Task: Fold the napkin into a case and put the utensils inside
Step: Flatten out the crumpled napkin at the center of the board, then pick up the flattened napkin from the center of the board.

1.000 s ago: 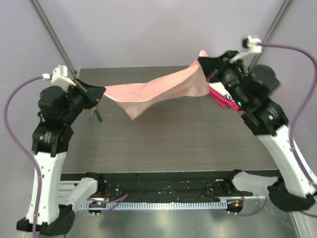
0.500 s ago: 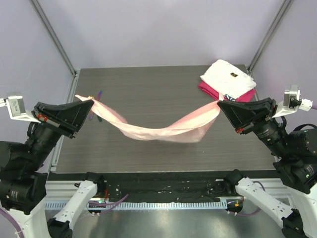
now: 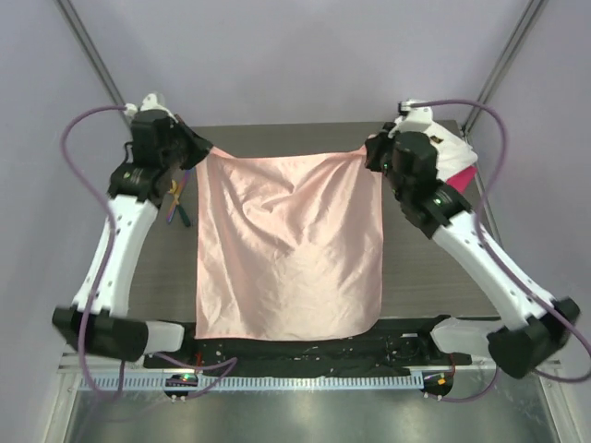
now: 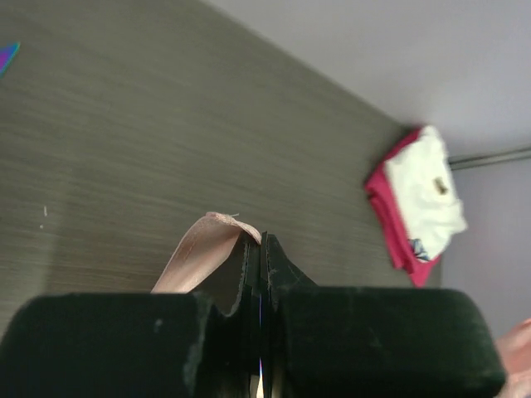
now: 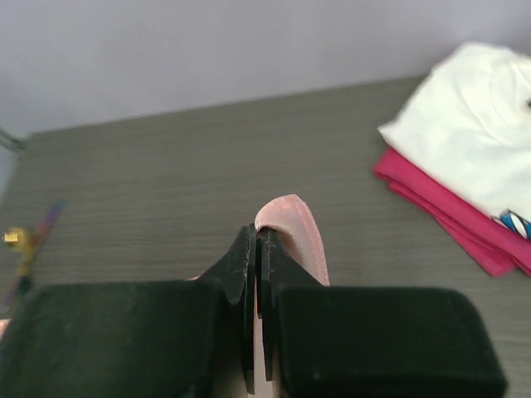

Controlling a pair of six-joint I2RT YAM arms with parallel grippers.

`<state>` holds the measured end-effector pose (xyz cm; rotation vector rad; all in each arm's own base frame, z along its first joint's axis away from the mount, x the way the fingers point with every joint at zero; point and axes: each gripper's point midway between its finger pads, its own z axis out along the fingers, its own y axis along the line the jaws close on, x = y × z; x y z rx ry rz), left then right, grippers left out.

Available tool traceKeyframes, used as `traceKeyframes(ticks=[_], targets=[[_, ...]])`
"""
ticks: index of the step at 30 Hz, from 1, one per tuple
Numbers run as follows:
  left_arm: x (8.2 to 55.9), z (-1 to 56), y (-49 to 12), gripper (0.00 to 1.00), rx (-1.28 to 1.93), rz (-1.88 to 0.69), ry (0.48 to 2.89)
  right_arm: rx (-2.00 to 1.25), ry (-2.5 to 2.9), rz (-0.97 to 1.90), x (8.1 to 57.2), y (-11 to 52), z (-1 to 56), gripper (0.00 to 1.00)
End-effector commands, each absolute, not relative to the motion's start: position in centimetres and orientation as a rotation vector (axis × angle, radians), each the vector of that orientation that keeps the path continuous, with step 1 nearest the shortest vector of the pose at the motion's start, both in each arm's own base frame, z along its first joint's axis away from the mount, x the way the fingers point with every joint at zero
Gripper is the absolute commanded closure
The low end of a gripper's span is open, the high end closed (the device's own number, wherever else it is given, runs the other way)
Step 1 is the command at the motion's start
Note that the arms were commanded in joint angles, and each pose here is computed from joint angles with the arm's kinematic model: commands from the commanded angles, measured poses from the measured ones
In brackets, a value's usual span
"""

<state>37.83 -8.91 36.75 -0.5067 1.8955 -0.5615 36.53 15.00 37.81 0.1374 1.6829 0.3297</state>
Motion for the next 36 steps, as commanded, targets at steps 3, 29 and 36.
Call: traceKeyframes(ticks=[3,29,36], targets=[[47.2,26.5,-8.0,1.0,-0.653,-0.558,2.035,0.288,1.805,0.237,46.8,10.8,27.1,0.99],[64.1,18.2,-2.2,0.33,-0.672,-0.316,2.071,0.218,2.03,0.352,68.6,12.5,16.2,0.38],[53.6,17.8,-5.1,0.37,-0.716,-0.403,2.229,0.36,2.192,0.286,58.6,10.1,16.0,0.34]])
